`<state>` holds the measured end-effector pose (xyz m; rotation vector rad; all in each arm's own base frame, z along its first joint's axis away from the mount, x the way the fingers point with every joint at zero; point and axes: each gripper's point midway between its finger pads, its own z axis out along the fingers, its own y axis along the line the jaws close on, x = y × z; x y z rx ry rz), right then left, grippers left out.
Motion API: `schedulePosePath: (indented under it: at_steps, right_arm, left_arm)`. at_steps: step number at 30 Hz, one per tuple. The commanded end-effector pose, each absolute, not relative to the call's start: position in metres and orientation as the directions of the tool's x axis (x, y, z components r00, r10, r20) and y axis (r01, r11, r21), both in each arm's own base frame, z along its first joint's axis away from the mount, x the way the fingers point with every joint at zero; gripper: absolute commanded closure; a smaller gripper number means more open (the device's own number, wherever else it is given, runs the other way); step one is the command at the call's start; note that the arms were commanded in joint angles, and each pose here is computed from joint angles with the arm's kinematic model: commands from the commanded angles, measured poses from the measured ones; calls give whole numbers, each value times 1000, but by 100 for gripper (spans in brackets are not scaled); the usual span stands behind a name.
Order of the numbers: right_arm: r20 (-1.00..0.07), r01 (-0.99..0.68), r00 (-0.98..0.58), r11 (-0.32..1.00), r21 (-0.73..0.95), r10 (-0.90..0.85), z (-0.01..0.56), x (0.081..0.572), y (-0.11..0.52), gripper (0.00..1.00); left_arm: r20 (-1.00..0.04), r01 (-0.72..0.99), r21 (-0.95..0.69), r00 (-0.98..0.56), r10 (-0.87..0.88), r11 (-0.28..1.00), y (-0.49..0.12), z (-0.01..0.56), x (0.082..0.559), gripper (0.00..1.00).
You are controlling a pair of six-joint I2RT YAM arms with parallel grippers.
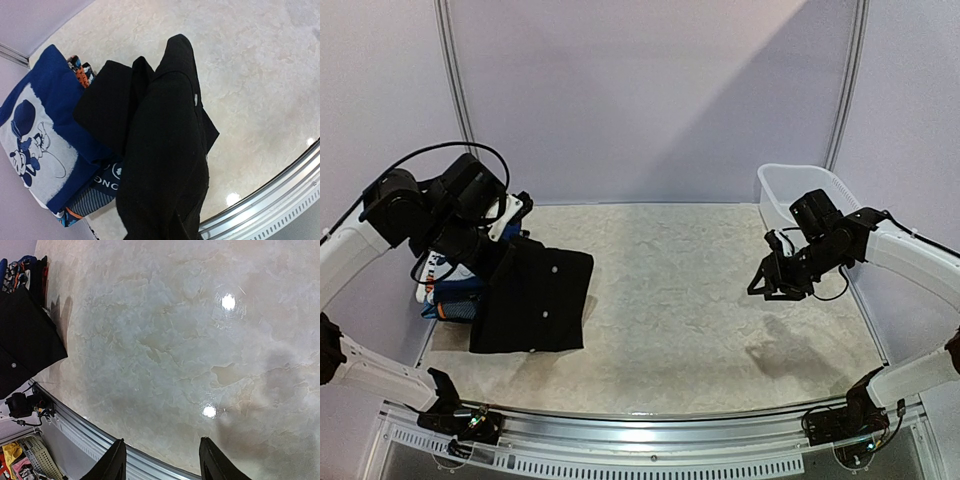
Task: Fold and stack the mixed laundry pile
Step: Move the square-folded shirt to the corner of the board.
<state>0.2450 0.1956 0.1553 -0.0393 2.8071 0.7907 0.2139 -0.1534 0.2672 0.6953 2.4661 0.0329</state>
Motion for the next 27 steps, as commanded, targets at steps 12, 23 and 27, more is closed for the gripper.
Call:
schedulePosePath:
  at_steps: [12, 23, 27]
  right_arm:
    - [-219, -117, -976, 849, 516, -1, 151, 250, 203, 50]
    - [-202, -137, -979, 848, 513, -36, 148, 253, 208, 50]
    - [-200, -147, -978, 848, 509, -50, 148, 254, 209, 50]
  left_arm:
    - [-563, 428, 347, -616, 550, 835, -102, 335, 210, 100]
    - [-582, 343, 423, -607, 542, 839, -70, 365, 207, 100]
    - [-575, 316, 445, -616, 538, 838, -62, 368, 207, 100]
